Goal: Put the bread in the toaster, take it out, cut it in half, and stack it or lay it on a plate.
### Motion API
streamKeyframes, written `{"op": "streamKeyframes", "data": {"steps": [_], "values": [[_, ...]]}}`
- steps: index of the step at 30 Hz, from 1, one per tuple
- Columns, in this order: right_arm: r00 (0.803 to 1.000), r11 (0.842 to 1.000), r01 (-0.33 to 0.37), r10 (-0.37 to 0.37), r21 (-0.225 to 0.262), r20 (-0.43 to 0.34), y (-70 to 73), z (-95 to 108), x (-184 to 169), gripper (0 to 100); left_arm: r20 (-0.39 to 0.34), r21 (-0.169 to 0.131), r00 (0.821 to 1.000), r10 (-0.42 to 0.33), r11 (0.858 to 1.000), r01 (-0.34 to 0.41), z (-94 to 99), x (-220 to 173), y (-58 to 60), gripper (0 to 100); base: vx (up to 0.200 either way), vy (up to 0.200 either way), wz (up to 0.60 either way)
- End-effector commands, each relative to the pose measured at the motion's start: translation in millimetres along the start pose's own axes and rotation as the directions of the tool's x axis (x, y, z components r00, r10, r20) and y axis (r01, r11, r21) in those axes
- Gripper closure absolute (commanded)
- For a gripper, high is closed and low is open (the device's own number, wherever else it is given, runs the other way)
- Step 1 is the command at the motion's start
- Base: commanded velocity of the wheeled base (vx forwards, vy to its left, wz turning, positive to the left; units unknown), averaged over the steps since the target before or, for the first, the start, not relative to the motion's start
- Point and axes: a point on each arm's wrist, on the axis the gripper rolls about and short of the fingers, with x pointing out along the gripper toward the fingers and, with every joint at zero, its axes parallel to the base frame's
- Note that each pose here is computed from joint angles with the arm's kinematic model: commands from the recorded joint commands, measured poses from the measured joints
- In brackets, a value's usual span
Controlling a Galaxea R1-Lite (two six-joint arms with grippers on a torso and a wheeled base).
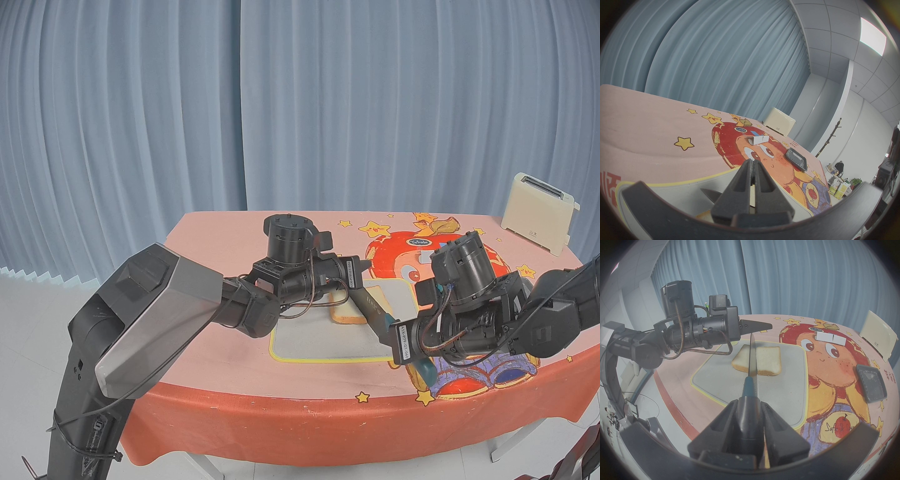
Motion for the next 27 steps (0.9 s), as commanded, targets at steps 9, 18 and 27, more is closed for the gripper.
{"op": "streamKeyframes", "data": {"steps": [9,18,27], "values": [[0.999,1.000,-0.007,0.007,0.004,0.033,0.2,5.4,-7.4,100,0.008,0.002,1.000,0.001,1.000,-0.001,1.2,1.1,0.5,100,0.000,0.000,0.00],[1.000,1.000,0.004,-0.004,0.001,0.004,-1.0,0.0,-3.1,100,0.022,0.010,1.000,-0.011,1.000,0.011,8.2,-0.9,-6.5,100,0.000,0.000,0.00],[1.000,1.000,0.000,0.000,0.002,0.005,1.1,-1.2,-7.0,100,0.017,0.013,1.000,-0.024,1.000,0.024,6.2,2.4,-11.7,100,0.000,0.000,0.00]]}}
